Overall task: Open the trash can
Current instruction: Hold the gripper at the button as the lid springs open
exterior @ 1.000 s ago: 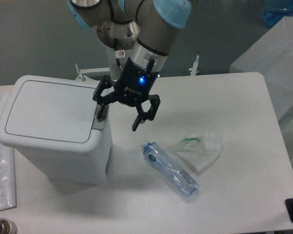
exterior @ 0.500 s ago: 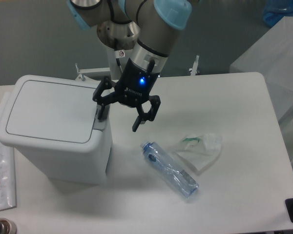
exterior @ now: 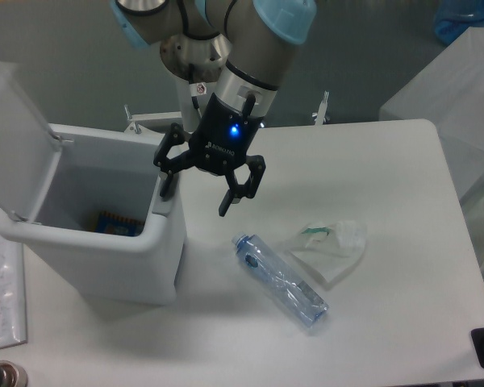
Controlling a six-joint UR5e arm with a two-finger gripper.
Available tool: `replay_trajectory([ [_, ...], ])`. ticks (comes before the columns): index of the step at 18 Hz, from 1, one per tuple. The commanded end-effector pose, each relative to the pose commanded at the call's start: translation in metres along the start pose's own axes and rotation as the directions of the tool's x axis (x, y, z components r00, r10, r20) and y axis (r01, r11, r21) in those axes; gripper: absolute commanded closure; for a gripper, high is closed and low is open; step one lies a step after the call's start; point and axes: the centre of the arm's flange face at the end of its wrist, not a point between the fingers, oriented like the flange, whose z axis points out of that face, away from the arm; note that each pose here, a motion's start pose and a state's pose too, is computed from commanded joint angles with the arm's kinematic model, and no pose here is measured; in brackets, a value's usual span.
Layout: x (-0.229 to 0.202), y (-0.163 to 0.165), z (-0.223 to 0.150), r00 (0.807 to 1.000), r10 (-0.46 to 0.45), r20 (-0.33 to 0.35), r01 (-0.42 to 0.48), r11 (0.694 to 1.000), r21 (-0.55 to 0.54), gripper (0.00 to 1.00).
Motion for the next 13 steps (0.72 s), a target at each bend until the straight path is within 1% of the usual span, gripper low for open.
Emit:
replay_trajectory([
  [7,0.001,-0.003,-0.003,1.000,0.003,0.001,-0.003,1.000,0.006,0.00],
  [11,0.002,-0.017,-0.014,1.000,0.027,0.014,-0.027,0.999,0.031,0.00],
  [13,-0.002,-0.024,-0.023,0.998,0.042,0.036,-0.044,0.997,0.063,0.00],
])
